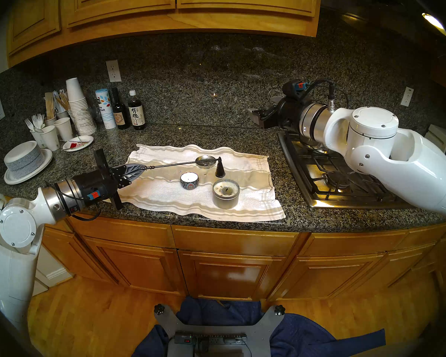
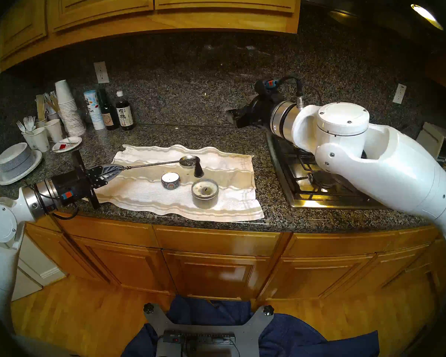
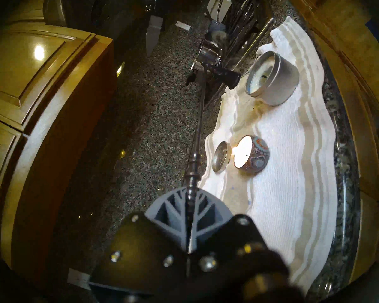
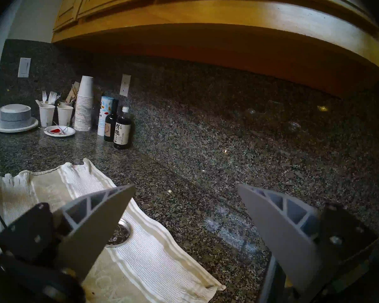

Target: Put out candle flame

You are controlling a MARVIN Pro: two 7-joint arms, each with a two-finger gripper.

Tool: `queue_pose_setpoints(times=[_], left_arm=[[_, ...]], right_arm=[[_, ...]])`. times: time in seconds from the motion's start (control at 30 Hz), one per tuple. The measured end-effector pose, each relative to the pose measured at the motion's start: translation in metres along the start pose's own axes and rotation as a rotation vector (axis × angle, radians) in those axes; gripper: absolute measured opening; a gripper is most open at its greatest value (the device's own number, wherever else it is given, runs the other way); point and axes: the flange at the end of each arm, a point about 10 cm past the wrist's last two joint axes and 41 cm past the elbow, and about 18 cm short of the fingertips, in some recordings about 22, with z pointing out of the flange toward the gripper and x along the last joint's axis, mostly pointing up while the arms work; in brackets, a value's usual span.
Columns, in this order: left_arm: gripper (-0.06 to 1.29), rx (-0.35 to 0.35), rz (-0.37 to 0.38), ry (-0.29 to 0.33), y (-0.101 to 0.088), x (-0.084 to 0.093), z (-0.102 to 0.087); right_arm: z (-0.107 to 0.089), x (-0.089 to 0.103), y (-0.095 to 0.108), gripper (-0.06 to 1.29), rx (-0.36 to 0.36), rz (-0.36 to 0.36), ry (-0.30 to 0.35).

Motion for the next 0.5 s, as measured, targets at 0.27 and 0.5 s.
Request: queue_pose_setpoints(times=[0.27, 0.5], left_arm=[[-0.02, 0.014, -0.004, -0.049, 0.0, -0.01, -0.017], [-0.02, 0.029, -0.013, -0.082, 0.001, -0.019, -0.023]], right_arm=[[0.003, 0.0, -0.002, 1.21, 0.006, 0.003, 0.003], [0.004, 0.001, -0.005, 1.21, 0.014, 0.005, 0.005]])
